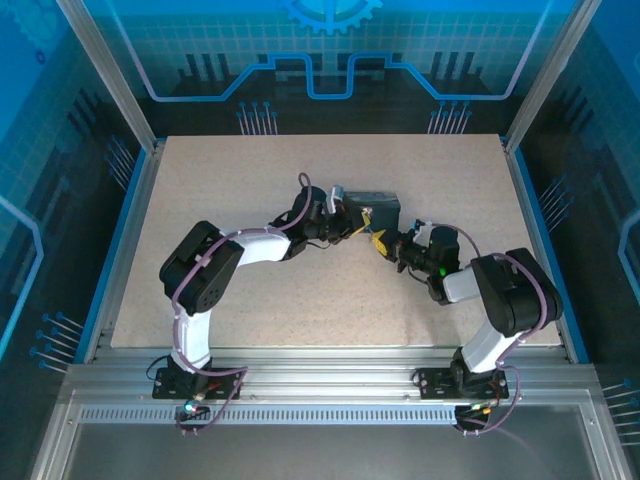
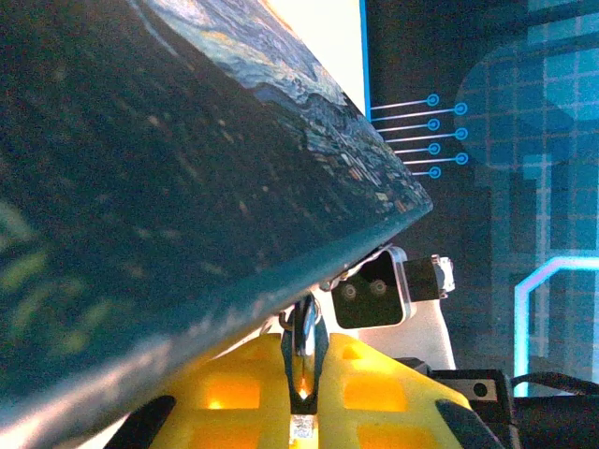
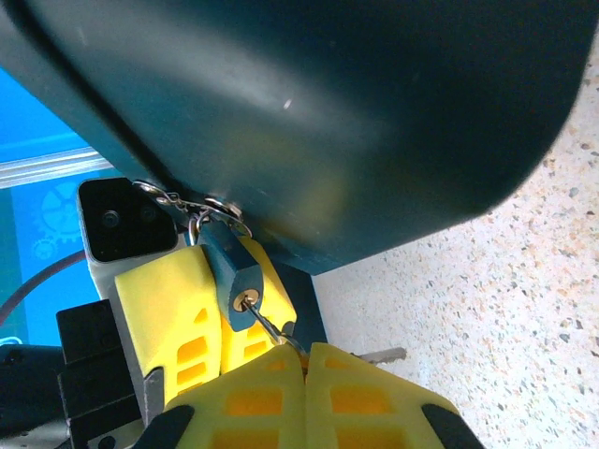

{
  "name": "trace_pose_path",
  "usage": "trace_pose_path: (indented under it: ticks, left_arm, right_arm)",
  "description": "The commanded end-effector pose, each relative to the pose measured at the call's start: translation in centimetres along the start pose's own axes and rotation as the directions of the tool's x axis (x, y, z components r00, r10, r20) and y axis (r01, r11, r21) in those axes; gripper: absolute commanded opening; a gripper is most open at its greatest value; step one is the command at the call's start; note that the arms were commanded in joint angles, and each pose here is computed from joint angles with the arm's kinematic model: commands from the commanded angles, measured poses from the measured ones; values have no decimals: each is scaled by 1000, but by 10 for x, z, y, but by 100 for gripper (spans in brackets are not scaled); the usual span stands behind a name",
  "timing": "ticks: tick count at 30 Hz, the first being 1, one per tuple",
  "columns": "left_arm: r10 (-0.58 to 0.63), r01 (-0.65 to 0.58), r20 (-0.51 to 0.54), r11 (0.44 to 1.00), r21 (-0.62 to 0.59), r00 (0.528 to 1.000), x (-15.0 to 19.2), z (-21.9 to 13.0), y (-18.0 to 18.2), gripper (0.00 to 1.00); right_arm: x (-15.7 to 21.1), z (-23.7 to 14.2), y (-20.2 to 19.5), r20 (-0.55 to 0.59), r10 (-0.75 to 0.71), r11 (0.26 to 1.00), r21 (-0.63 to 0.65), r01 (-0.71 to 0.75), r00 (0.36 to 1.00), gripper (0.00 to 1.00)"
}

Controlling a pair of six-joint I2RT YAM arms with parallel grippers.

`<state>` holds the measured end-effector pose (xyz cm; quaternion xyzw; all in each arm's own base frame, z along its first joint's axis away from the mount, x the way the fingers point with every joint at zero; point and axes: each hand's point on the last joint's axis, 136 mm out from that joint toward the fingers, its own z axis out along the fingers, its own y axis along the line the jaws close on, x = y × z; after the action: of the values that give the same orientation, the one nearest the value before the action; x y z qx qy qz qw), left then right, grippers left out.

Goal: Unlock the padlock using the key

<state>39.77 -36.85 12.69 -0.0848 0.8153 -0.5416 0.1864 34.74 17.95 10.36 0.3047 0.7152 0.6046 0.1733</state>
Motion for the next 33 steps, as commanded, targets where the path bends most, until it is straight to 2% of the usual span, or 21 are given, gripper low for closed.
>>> trace_pose_path:
  ticks: [1, 8, 18, 21, 25, 33]
  left_arm:
    - [40, -24, -118, 991, 133, 992, 31, 2, -32, 0]
    - [38, -19, -127, 988, 153, 991, 32, 1, -36, 0]
    - [38, -17, -133, 987, 157, 990, 34, 0, -36, 0]
    - [35, -14, -133, 988, 155, 990, 35, 0, -34, 0]
    - [34, -13, -134, 988, 153, 990, 35, 0, -33, 0]
    - [31, -9, -140, 988, 157, 990, 37, -1, -33, 0]
  right_arm:
    - [-14, 7, 20, 26, -6, 997, -76, 8, 1000, 0]
    - [-19, 10, 30, 38, -65, 986, -152, 70, 997, 0]
    - [-14, 20, 47, -27, -66, 977, -207, 59, 997, 0]
    - [-17, 19, 40, -17, -6, 981, -192, 2, 1000, 0]
    - [-14, 24, 31, -61, 72, 982, -167, -82, 996, 0]
    - [-18, 23, 18, -32, 77, 989, -122, -81, 996, 0]
